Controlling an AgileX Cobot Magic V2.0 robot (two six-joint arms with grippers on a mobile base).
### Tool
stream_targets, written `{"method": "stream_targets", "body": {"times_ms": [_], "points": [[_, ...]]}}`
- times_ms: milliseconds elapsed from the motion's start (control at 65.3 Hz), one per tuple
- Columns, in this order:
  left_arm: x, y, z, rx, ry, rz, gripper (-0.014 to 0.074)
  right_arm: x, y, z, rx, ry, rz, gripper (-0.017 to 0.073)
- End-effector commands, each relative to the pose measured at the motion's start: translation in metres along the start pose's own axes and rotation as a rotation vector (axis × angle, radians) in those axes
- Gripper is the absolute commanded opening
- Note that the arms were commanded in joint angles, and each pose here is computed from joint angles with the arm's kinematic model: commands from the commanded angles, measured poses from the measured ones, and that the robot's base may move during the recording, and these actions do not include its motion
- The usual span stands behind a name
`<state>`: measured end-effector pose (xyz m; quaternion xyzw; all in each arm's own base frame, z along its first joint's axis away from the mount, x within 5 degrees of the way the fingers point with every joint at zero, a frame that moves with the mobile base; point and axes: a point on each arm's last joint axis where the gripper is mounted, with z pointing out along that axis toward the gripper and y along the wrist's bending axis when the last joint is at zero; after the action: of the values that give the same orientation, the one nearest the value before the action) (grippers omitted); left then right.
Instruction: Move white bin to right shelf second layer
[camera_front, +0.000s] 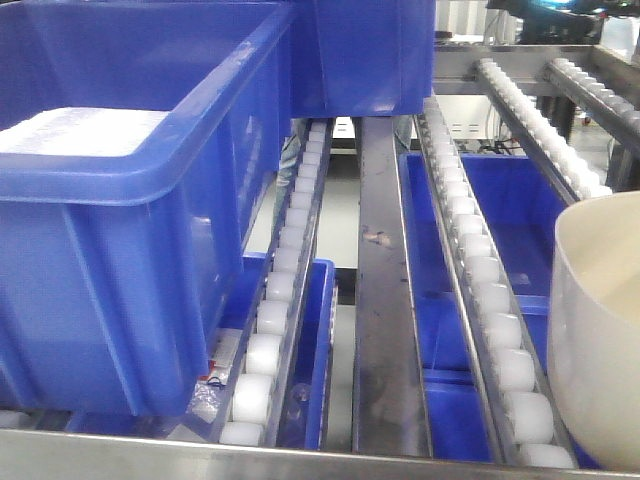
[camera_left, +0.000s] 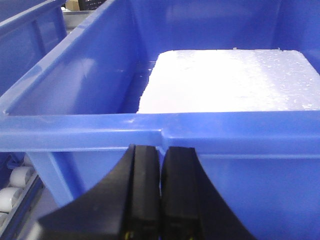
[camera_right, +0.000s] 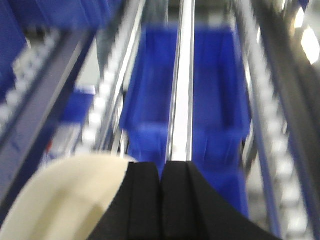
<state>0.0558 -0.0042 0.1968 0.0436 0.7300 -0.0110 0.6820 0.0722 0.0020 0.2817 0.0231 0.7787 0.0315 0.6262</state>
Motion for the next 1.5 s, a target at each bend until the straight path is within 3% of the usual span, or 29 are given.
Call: {"method": "stream_targets", "body": {"times_ms": [0,827,1057,1287,1486], "points": [[0.004,0.000,0.001,0.001,-0.063,-0.005,0.0085,-0.023,0.001,-0.014,-0.004,-0.189,-0.029,0.0054],[0.004,0.000,0.001,0.001,-0.063,-0.005,0.0085,-0.017,0.001,-0.020,-0.004,-0.262,-0.029,0.0054],[0.004,0.000,0.001,0.001,-0.063,-0.005,0.0085,0.016,-0.003,-0.014,0.002,-0.327,-0.028,0.0054],[0.004,0.000,0.001,0.001,-0.061,-0.005,0.0085,0.073,-0.008,-0.002,0.009,-0.333,-0.026,0.0054],[0.004,0.000,0.001,0.001,-0.061,-0.005,0.0085,0.074,-0.008,-0.002,0.009,-0.315,-0.027,0.0054]]}}
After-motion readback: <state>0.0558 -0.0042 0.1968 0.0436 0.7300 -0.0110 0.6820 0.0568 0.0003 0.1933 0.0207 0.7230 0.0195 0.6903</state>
